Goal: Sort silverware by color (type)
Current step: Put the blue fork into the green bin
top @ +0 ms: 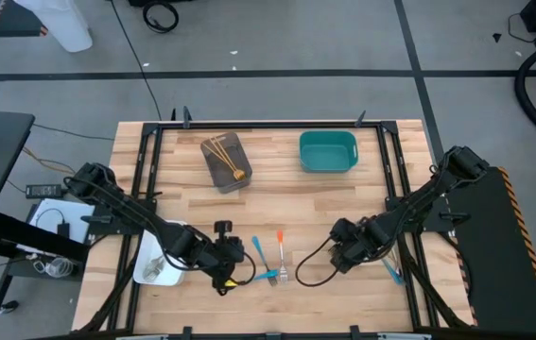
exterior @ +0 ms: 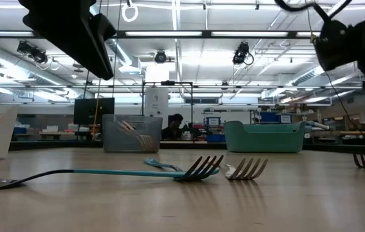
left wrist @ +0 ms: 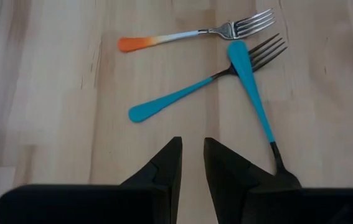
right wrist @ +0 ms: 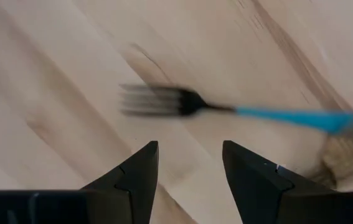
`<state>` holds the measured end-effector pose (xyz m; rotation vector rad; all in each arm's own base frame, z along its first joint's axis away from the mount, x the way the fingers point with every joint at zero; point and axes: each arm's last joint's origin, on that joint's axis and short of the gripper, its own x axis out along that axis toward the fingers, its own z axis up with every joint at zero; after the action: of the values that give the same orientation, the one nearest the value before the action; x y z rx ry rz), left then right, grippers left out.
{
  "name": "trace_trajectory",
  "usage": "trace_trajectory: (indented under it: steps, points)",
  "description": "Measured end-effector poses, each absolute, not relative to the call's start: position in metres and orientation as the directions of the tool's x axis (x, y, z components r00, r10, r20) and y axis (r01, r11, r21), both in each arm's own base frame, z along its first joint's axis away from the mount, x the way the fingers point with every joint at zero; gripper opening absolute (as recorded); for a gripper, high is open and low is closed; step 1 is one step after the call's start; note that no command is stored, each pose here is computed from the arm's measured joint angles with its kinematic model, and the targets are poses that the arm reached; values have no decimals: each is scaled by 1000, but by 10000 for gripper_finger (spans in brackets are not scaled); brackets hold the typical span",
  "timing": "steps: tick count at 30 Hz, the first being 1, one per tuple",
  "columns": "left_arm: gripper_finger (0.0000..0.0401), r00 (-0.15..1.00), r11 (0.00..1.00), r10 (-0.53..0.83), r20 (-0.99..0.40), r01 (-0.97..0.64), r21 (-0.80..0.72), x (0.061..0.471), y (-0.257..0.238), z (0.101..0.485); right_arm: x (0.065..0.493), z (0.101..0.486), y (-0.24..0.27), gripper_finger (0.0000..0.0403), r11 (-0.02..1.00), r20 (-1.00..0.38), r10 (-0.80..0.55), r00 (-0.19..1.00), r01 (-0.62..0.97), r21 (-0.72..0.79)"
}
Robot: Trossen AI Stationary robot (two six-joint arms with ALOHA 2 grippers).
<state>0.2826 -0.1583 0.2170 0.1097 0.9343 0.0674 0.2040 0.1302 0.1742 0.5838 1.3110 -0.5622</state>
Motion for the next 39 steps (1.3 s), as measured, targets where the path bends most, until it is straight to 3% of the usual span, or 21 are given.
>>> trace_trajectory:
  steps: [13,20,30,39]
  points:
    - [75,598,987,120,-792,15,160,283,-158,217,176,163,131,188,686,-995,11,-99,725,-65]
    - [75,598,985,124,-792,24,172,284,-156,217,162,150,128,162,691,-976,54,-209,714,-115]
    - [75,598,985,125,-791,23,173,284,-156,217,147,132,120,124,692,-949,99,-298,706,-150]
    - [75,598,985,124,-791,23,173,284,-156,217,147,125,120,81,707,-955,144,-261,702,-85]
